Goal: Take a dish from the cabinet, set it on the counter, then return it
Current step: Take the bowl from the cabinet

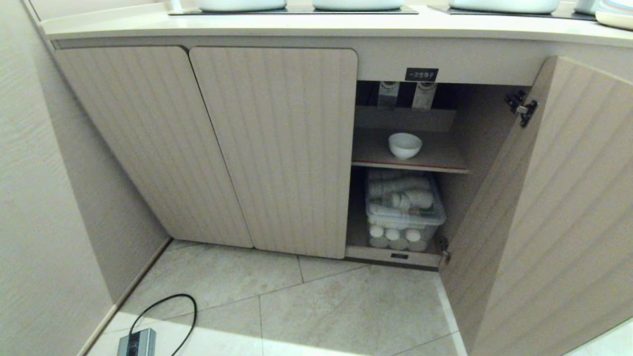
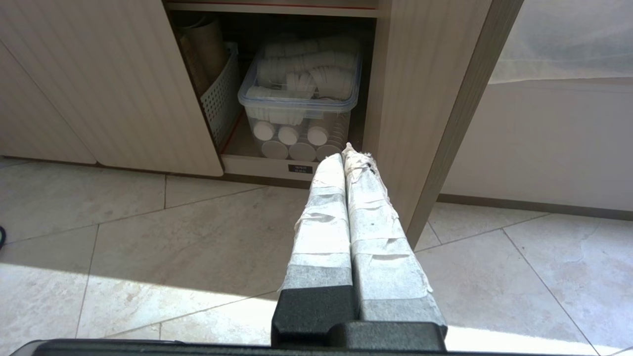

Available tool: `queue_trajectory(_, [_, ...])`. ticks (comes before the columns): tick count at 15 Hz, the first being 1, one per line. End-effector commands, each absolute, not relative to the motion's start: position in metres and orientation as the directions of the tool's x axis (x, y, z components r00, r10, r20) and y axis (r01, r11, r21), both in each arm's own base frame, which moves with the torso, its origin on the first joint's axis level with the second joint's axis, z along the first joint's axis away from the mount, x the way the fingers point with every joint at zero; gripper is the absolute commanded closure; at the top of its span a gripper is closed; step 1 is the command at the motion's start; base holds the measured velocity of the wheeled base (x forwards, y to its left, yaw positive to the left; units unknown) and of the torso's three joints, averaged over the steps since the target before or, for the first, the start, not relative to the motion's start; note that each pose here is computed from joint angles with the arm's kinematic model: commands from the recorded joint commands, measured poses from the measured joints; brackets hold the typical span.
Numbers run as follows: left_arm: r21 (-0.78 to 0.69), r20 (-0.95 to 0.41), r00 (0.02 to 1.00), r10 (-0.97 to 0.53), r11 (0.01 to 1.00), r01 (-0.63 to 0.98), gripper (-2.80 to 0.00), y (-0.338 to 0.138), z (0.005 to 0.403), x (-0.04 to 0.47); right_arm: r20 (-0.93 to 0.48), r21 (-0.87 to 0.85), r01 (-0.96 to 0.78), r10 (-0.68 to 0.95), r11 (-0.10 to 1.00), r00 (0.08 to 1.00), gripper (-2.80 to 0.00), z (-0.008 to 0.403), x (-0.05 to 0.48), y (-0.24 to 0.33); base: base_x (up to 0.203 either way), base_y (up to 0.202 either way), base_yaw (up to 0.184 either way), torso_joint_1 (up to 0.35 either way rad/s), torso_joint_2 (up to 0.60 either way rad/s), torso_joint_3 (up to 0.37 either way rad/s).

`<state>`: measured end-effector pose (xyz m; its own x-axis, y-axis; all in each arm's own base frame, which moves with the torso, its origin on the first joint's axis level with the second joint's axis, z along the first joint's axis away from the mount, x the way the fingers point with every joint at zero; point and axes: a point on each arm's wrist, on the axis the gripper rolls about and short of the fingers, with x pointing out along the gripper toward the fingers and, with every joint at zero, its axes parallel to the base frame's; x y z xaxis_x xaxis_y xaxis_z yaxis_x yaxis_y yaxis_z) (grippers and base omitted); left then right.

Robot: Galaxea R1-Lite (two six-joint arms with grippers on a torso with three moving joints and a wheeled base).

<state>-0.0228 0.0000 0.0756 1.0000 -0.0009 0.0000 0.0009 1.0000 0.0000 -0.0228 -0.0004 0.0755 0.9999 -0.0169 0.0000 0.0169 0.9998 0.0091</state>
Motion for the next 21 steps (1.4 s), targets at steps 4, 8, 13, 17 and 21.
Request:
queue_trajectory(4, [0.000,0.001,1.000,-0.002,1.000,0.002,0.00,0.0000,0.0759,-0.0229,0.000,0.009,0.017,-0.017,1.000,1.000,0.00,0.0755,-0.0228,-0.0004,0.000,0.000,0.000,0.000,0.00,0.000])
queue_trajectory(8, [0.000,0.001,1.000,-0.001,1.000,0.001,0.00,0.0000,0.0756,-0.0228,0.000,0.009,0.017,-0.017,1.000,1.000,0.00,0.0755,-0.0228,-0.0004,0.000,0.000,0.000,0.000,0.00,0.000])
queue_trajectory(13, [-0.001,0.002,1.000,-0.002,1.000,0.002,0.00,0.0000,0.0759,-0.0229,0.000,0.009,0.017,-0.017,1.000,1.000,0.00,0.0755,-0.0228,-0.0004,0.000,0.000,0.000,0.000,0.00,0.000])
queue_trajectory(17, [0.000,0.002,1.000,-0.002,1.000,0.002,0.00,0.0000,0.0756,-0.0228,0.000,0.009,0.017,-0.017,1.000,1.000,0.00,0.0755,-0.0228,-0.0004,0.000,0.000,0.000,0.000,0.00,0.000])
queue_trajectory(21, [-0.002,0.003,1.000,-0.001,1.000,0.001,0.00,0.0000,0.0761,-0.0229,0.000,0.009,0.017,-0.017,1.000,1.000,0.00,0.0755,-0.0228,-0.0004,0.002,0.093,-0.007,0.001,0.00,0.004])
